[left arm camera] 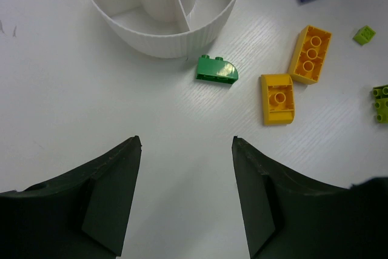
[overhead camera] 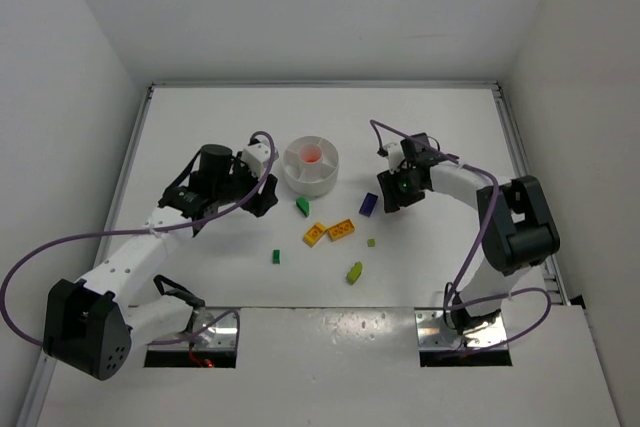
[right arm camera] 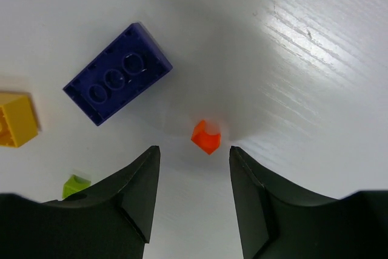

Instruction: Sort the legos into containers by color

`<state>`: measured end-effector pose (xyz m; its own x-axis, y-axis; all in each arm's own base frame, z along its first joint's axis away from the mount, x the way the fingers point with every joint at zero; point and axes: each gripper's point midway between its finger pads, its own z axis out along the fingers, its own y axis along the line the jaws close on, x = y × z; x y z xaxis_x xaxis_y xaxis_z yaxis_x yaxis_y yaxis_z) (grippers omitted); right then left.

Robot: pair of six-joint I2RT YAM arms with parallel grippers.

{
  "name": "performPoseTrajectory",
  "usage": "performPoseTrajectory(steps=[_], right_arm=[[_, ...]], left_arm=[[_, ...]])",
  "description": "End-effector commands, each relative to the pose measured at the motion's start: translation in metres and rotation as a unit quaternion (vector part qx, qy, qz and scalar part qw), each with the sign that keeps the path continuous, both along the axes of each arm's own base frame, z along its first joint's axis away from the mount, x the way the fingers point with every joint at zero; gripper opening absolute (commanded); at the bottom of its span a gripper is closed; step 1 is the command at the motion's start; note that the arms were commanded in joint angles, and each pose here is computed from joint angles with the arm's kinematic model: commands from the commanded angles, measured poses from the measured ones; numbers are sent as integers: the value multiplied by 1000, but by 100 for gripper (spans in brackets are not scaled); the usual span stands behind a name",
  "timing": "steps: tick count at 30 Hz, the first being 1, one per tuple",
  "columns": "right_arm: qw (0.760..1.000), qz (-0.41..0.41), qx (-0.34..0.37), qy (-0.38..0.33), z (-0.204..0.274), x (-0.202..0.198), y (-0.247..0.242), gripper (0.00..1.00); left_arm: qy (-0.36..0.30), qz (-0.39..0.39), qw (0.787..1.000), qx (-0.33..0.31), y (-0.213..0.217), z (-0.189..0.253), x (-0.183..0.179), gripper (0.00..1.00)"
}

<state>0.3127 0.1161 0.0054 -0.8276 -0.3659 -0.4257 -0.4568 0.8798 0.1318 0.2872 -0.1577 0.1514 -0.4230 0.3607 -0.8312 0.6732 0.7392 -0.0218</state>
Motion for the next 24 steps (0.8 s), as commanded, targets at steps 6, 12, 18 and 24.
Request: performPoseTrajectory(steps=[6,12,18,24], right_arm=[[1000,1,-14,-5,-15,11,-4,48],[1000,-7,-21,-6,-21,14,-6,37],[1000,-5,-18,-2,-17,10,-5,23],[997,27,53,-56,60,30,32,18]], left_arm=[[-17,2,1000,-5,-3,7,6,67],[-17,2,1000,-5,-3,7,6,67],[-13,2,1000,-3,-3,3,4,67],[-16,14,1000,5,2,3,7,69]])
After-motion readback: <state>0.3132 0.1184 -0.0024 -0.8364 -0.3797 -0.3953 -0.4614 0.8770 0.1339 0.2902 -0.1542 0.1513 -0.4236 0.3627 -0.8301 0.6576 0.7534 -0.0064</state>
